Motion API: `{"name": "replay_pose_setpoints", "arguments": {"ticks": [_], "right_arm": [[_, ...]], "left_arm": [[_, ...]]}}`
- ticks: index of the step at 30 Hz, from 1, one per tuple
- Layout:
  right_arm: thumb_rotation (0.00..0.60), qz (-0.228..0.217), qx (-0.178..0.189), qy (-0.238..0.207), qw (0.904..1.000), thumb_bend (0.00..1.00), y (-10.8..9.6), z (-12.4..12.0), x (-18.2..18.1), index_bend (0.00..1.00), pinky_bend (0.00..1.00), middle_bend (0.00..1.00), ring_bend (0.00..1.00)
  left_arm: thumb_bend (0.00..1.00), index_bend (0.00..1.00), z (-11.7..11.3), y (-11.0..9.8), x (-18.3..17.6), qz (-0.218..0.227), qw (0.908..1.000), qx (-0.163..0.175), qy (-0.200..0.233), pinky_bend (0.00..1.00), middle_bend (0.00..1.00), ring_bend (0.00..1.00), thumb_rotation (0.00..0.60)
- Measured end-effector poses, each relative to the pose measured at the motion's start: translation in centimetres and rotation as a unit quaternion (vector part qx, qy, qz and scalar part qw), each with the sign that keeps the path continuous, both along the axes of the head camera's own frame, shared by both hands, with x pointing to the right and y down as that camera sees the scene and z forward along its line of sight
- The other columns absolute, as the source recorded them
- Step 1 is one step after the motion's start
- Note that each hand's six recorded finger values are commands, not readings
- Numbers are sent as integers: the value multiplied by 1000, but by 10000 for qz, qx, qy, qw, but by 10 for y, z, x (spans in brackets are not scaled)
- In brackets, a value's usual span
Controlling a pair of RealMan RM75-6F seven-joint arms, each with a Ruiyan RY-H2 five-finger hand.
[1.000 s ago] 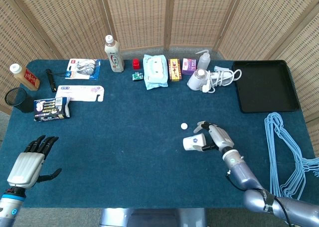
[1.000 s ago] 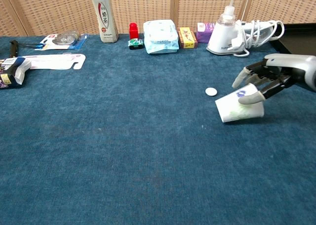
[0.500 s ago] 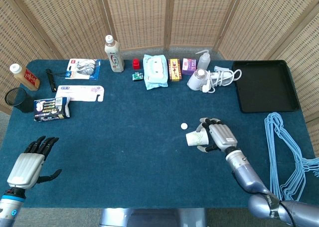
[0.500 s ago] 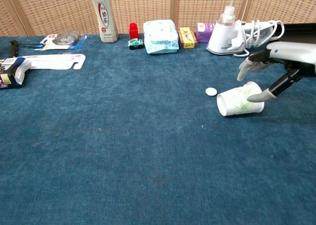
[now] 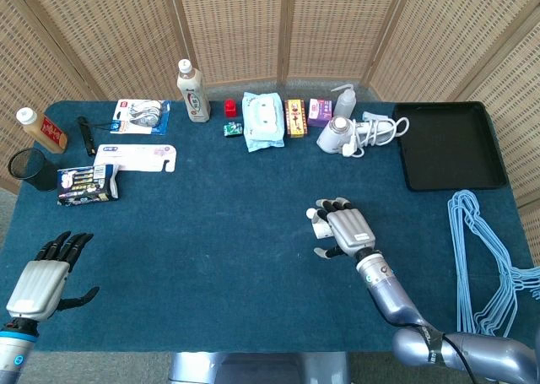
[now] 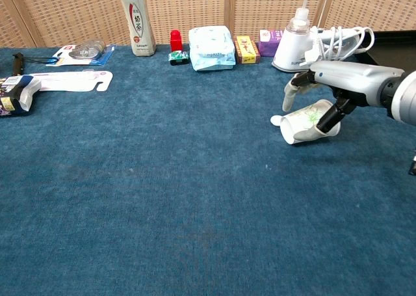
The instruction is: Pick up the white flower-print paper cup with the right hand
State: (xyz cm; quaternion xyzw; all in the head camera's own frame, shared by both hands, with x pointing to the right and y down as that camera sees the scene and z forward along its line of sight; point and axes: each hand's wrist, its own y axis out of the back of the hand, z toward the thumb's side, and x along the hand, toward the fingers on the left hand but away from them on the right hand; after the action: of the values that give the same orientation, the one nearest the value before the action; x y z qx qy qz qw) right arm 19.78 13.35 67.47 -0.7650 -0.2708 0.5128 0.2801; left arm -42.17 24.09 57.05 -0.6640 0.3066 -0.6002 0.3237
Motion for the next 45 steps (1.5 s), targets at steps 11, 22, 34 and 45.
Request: {"name": "replay_pose_setpoints", "arguments": {"ticks": [11,22,34,45], "right_arm": [[507,-143,98,40,9998,263,-16,4,-10,347,90,158,163],[509,-517,195,501,9972,264,-19,17,-4,350,89,159,158],[513,-781,278,931,9922,264,-15,28,-2,355,89,159,157],[514,-892,352,1092,9894,266,-16,34,-3,472,92,188,162]], "left_arm": [[234,66,-2,0,-1,-6,10000,24,-13,126,127,57,367],[234,66,-4,0,-2,-14,10000,25,-42,126,127,58,371],[234,65,-4,2,-3,-33,10000,-4,-33,126,128,58,372],[234,65,-3,3,-7,-83,10000,-40,-28,126,128,58,368]]}}
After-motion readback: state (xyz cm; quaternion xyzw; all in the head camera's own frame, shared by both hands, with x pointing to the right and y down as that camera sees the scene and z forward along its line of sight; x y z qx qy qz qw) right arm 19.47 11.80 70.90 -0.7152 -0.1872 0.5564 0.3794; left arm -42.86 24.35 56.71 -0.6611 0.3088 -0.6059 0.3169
